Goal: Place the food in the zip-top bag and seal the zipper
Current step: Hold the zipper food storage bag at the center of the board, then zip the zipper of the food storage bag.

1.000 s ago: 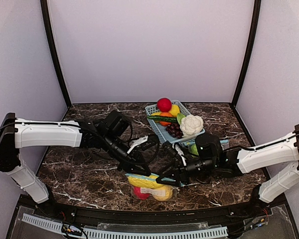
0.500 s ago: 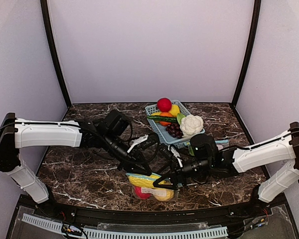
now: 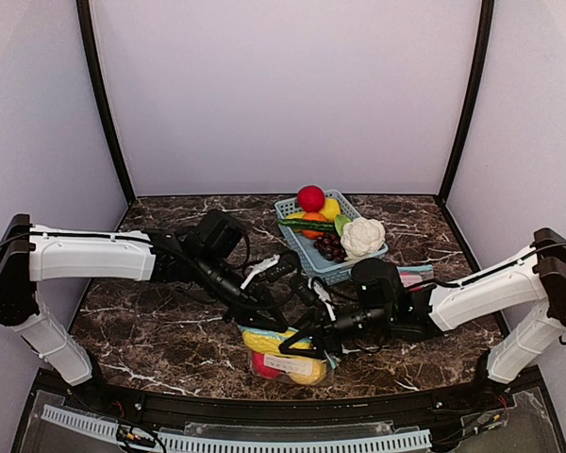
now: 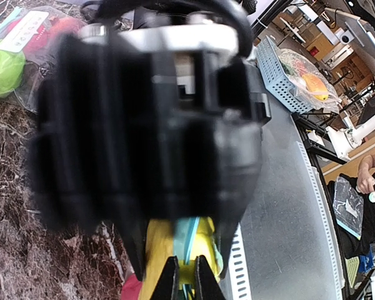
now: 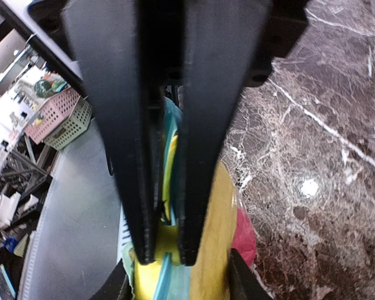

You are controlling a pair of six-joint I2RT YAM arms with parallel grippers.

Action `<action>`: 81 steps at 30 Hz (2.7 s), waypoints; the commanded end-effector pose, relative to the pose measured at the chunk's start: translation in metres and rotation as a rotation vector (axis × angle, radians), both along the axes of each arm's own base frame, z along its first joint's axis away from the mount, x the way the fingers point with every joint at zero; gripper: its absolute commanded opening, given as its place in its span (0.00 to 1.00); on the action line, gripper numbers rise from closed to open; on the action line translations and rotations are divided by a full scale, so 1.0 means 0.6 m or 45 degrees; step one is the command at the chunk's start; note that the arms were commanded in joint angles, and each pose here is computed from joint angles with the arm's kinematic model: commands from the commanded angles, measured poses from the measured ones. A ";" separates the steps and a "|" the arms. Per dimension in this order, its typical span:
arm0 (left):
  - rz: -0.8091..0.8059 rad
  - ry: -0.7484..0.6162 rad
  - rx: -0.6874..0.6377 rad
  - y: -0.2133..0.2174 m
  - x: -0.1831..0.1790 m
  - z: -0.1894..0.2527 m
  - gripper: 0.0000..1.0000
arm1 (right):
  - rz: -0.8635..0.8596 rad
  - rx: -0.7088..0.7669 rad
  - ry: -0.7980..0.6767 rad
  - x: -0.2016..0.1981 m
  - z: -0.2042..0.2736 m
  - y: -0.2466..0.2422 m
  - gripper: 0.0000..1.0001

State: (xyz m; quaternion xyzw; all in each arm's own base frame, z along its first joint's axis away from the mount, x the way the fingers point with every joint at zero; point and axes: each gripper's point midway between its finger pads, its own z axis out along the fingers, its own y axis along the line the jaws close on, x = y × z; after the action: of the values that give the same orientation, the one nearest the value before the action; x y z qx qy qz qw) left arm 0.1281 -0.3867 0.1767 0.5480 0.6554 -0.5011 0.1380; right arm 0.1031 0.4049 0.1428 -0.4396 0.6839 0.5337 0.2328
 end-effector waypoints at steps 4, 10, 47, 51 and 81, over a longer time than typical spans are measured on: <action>-0.017 -0.015 0.027 0.013 -0.007 0.001 0.01 | -0.051 0.061 -0.018 0.005 0.015 -0.002 0.10; 0.006 -0.034 0.057 0.026 0.001 0.000 0.01 | -0.071 0.058 0.012 0.000 0.011 -0.017 0.00; 0.126 -0.072 0.142 0.099 0.038 0.004 0.01 | -0.088 0.034 0.053 -0.003 0.000 -0.044 0.00; 0.128 -0.078 0.149 0.103 0.039 0.006 0.01 | -0.079 0.020 0.062 -0.004 -0.006 -0.044 0.00; -0.060 0.075 0.038 0.017 -0.028 -0.012 0.01 | -0.134 0.134 -0.007 0.015 0.049 -0.026 0.67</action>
State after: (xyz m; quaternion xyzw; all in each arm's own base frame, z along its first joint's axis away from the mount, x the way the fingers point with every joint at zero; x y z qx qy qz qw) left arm 0.1169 -0.3736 0.1667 0.5450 0.6633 -0.5019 0.1054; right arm 0.1031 0.3869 0.1497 -0.4007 0.6943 0.5450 0.2456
